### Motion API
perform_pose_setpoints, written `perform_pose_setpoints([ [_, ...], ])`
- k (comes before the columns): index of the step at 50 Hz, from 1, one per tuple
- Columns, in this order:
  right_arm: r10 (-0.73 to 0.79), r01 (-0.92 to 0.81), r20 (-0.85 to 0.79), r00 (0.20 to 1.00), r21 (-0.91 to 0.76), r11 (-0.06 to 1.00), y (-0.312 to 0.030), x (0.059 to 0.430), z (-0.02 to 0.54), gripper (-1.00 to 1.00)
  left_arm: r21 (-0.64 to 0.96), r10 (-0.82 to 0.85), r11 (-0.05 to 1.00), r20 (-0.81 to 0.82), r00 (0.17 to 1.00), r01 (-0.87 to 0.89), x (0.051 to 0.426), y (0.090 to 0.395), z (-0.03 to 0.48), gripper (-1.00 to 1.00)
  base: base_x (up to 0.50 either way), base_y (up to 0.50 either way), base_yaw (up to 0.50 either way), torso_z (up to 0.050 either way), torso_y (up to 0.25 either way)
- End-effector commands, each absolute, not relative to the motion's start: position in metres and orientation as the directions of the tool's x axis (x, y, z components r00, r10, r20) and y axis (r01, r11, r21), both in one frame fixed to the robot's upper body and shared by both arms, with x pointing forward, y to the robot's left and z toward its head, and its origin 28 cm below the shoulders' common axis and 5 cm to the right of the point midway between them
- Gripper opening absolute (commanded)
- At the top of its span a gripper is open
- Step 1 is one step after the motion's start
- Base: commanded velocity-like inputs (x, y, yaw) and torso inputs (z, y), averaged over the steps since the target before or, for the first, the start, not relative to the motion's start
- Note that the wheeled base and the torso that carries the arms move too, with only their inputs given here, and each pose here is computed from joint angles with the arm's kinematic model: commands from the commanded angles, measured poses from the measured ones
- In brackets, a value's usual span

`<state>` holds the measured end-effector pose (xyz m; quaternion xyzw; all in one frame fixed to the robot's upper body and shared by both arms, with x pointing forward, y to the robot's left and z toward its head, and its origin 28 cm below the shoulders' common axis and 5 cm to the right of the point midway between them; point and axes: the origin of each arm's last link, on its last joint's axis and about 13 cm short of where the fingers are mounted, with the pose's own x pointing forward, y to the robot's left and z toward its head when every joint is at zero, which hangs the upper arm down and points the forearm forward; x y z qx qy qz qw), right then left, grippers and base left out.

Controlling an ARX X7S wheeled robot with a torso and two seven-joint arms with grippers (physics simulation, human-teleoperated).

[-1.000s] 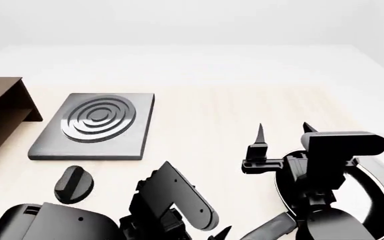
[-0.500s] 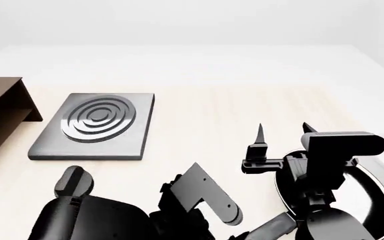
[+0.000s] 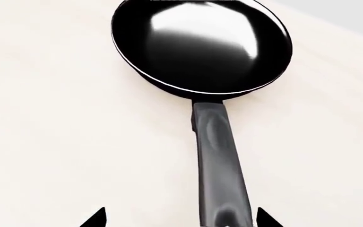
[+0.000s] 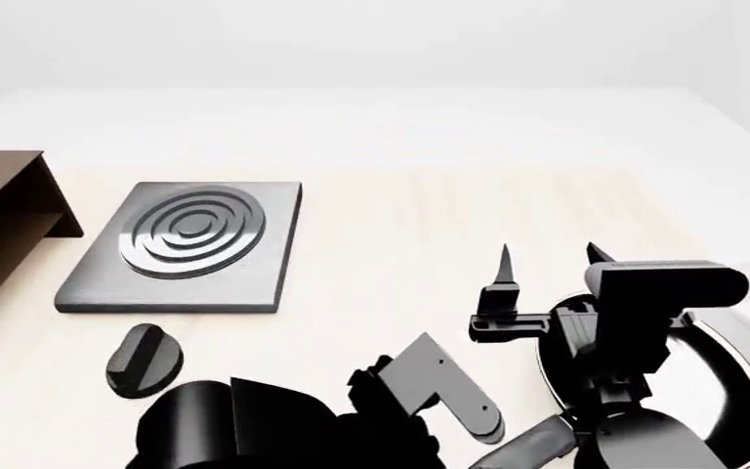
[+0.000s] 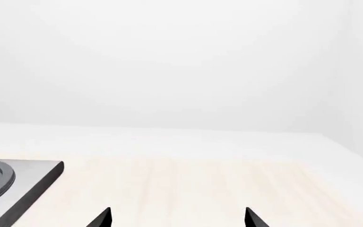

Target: Put the frying pan on top of the cabinet.

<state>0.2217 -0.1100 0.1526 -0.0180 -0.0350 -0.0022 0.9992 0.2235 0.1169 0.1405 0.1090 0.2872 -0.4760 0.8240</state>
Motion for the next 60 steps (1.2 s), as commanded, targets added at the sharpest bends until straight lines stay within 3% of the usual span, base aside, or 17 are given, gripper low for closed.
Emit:
perform_pose_setpoints([
  [1, -0.003, 0.005, 0.068, 0.998, -0.030, 1.000, -0.111, 0.222, 0.152, 1.00, -0.131, -0.755, 0.445, -0.587, 0.292, 0.886, 0.230, 0.103, 0.135, 1.00, 0.00, 0.00, 0.00, 0.000, 0.000],
  [18, 0.003, -0.002, 0.073, 0.997, -0.010, 1.000, -0.113, 0.217, 0.153, 1.00, -0.242, -0.783, 0.389, -0.595, 0.181, 0.889, 0.245, 0.088, 0.131, 1.00, 0.00, 0.00, 0.00, 0.000, 0.000],
  [25, 0.007, -0.007, 0.074, 0.997, -0.011, 1.000, -0.112, 0.217, 0.154, 1.00, -0.341, -0.782, 0.440, -0.601, 0.168, 0.831, 0.260, 0.081, 0.128, 1.00, 0.00, 0.00, 0.00, 0.000, 0.000],
  [29, 0.012, -0.012, 0.080, 0.997, -0.010, 1.000, -0.111, 0.217, 0.155, 1.00, -0.427, -0.713, 0.543, -0.689, 0.128, 0.723, 0.266, 0.077, 0.123, 1.00, 0.00, 0.00, 0.00, 0.000, 0.000],
  [40, 0.015, -0.015, 0.084, 0.996, -0.006, 1.000, -0.111, 0.215, 0.156, 1.00, -0.438, -0.660, 0.616, -0.741, 0.125, 0.655, 0.271, 0.076, 0.116, 1.00, 0.00, 0.00, 0.00, 0.000, 0.000],
  [41, 0.015, -0.015, 0.085, 0.996, -0.004, 1.000, -0.111, 0.215, 0.156, 1.00, -0.426, -0.655, 0.615, -0.744, 0.129, 0.664, 0.270, 0.076, 0.116, -1.00, 0.00, 0.00, 0.00, 0.000, 0.000],
  [60, 0.024, -0.025, 0.094, 0.995, 0.005, 1.000, -0.110, 0.214, 0.157, 1.00, -0.375, -0.651, 0.607, -0.740, 0.168, 0.700, 0.266, 0.078, 0.122, -1.00, 0.00, 0.00, 0.00, 0.000, 0.000],
])
